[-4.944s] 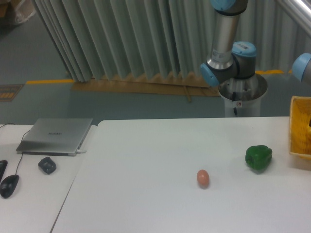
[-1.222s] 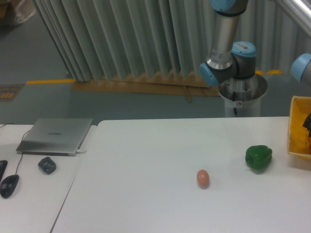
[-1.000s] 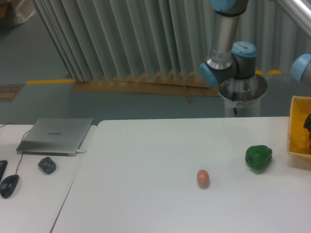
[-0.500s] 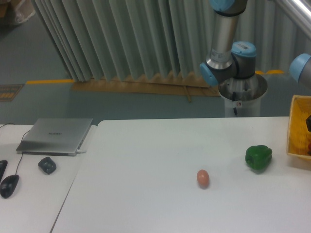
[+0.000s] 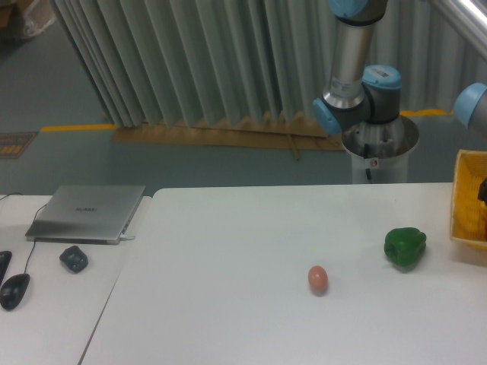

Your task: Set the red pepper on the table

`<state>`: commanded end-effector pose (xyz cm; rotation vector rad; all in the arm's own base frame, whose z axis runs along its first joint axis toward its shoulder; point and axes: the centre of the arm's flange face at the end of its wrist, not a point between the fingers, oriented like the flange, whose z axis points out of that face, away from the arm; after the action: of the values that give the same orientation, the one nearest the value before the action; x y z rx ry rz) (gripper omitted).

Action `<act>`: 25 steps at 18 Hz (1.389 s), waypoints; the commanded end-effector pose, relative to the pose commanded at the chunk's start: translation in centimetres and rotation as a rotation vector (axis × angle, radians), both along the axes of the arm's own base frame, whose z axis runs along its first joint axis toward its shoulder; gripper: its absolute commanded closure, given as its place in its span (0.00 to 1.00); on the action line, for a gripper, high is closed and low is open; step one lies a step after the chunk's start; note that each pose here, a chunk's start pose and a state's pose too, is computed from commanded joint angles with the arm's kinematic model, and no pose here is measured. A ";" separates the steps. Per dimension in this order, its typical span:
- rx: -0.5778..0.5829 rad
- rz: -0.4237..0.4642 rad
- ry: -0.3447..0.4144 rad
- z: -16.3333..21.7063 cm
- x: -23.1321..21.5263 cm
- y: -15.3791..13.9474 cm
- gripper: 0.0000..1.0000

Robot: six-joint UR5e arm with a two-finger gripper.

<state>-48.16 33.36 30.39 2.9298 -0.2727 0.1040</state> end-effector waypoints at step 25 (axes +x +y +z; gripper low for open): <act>-0.032 -0.042 -0.010 -0.5 1.4 0.6 0.45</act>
<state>-46.76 33.98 29.86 2.8905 -0.3305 0.1162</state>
